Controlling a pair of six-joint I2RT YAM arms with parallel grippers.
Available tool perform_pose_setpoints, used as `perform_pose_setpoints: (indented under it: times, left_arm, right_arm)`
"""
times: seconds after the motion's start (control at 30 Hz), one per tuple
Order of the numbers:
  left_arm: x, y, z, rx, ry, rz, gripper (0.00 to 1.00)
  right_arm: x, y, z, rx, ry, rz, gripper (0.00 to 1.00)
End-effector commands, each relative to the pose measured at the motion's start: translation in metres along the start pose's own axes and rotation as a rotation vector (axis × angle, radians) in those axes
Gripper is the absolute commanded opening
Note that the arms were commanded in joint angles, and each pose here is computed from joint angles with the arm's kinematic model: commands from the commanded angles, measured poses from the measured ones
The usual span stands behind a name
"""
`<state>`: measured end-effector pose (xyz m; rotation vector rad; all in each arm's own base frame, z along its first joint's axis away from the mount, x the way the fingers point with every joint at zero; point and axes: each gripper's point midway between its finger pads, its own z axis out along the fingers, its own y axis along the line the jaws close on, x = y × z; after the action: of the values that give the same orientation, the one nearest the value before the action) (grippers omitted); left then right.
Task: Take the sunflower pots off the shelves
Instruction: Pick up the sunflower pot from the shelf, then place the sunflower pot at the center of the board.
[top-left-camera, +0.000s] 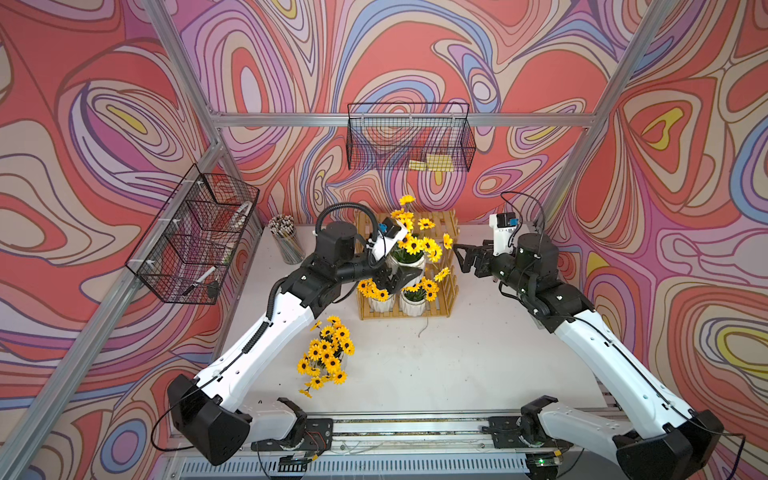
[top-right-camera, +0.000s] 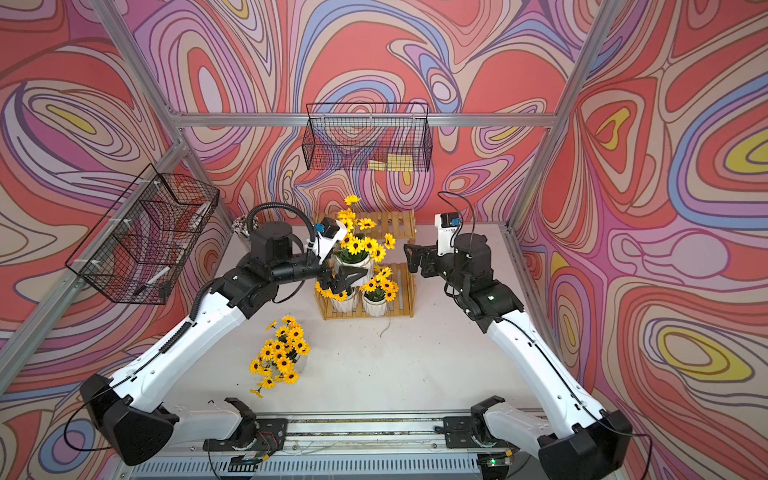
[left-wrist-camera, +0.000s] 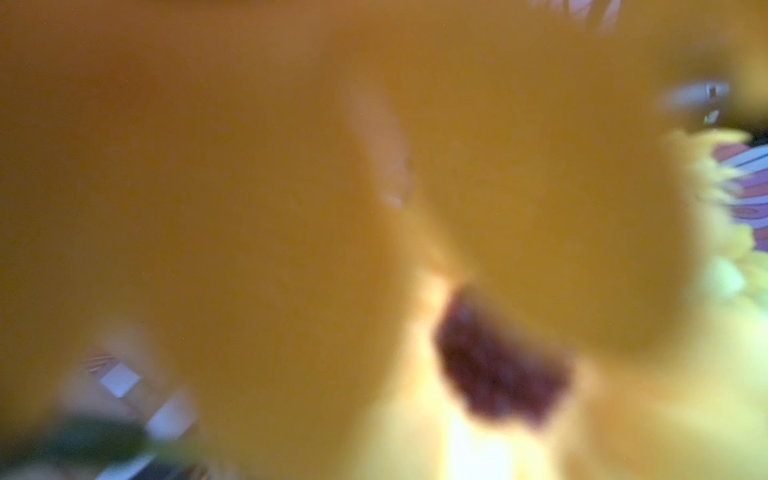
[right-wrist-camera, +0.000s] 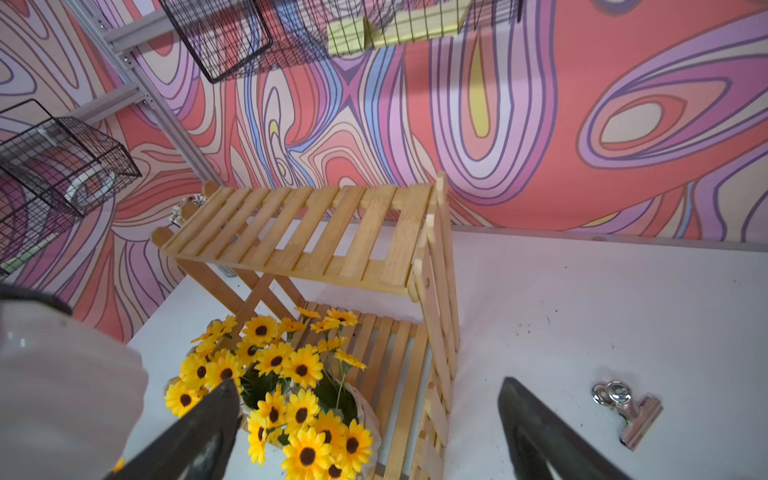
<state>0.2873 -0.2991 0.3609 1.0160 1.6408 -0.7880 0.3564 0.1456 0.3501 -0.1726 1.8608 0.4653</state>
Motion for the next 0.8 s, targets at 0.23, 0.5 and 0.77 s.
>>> perform_pose_setpoints:
  times: [0.23, 0.5, 0.77]
  left_arm:
    - [0.000, -0.053, 0.003, 0.048, -0.110, 0.062, 0.00]
    - [0.031, -0.085, 0.036, 0.079, -0.050, 0.085, 0.00]
    - [0.056, -0.111, 0.073, 0.114, -0.071, 0.093, 0.00]
  right_arm:
    - [-0.045, -0.023, -0.023, 0.138, -0.180, 0.024, 0.98]
    - [-0.056, -0.014, -0.023, 0.089, -0.211, 0.023, 0.98]
    - [-0.064, -0.001, -0.024, 0.025, -0.214, 0.007, 0.98]
